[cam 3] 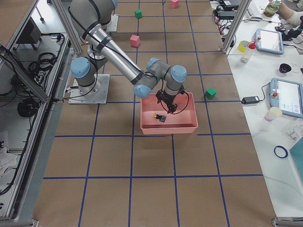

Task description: Align button upright

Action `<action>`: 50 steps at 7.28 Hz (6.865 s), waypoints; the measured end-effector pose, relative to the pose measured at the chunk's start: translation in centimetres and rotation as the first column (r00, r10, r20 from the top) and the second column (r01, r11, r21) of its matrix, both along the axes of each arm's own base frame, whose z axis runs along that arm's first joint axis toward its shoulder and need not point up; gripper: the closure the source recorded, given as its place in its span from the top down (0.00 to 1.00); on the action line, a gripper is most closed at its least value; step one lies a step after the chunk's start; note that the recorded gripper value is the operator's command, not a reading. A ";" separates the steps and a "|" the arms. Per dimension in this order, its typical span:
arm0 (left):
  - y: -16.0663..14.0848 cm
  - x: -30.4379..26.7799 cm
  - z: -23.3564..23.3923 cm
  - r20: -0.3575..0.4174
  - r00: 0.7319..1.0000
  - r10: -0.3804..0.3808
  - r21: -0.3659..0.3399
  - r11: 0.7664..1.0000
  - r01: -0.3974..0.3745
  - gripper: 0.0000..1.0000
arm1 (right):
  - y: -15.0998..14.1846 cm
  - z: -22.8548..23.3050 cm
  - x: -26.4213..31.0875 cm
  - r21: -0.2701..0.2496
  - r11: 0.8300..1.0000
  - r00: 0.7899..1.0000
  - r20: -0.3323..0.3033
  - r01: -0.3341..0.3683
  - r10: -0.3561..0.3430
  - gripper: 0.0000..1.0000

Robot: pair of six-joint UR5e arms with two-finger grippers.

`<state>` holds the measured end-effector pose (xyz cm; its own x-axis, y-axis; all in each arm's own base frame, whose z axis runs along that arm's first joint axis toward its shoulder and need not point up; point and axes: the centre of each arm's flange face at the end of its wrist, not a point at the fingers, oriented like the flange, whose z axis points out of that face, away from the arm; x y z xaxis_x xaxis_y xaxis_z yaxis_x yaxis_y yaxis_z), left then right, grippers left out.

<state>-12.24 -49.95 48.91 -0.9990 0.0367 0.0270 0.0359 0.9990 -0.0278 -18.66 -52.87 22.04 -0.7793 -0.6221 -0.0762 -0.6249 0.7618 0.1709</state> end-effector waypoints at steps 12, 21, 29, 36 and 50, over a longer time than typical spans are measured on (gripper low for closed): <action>0.0 0.0 0.0 0.000 1.000 -0.002 0.002 1.000 0.002 1.00 | -0.4 -0.2 -0.8 -0.083 0.859 0.848 -0.138 0.505 -0.512 1.00; 0.0 0.0 0.0 0.000 1.000 0.000 0.000 1.000 0.000 1.00 | -1.1 -1.1 -0.9 -0.151 0.719 0.710 -0.118 0.678 -0.694 1.00; 0.0 0.0 0.0 -0.002 1.000 0.003 -0.001 1.000 -0.003 1.00 | -1.6 -1.7 -0.5 -0.159 0.609 0.608 -0.060 0.777 -0.792 1.00; 0.0 0.0 0.0 -0.003 1.000 0.003 0.000 1.000 -0.003 1.00 | -1.6 -1.4 -0.8 -0.173 0.653 0.650 -0.079 0.737 -0.756 1.00; -0.2 0.3 0.0 -0.003 1.000 0.006 -0.003 1.000 -0.006 1.00 | -2.0 -2.1 -2.5 -0.248 0.713 0.696 -0.167 0.656 -0.698 1.00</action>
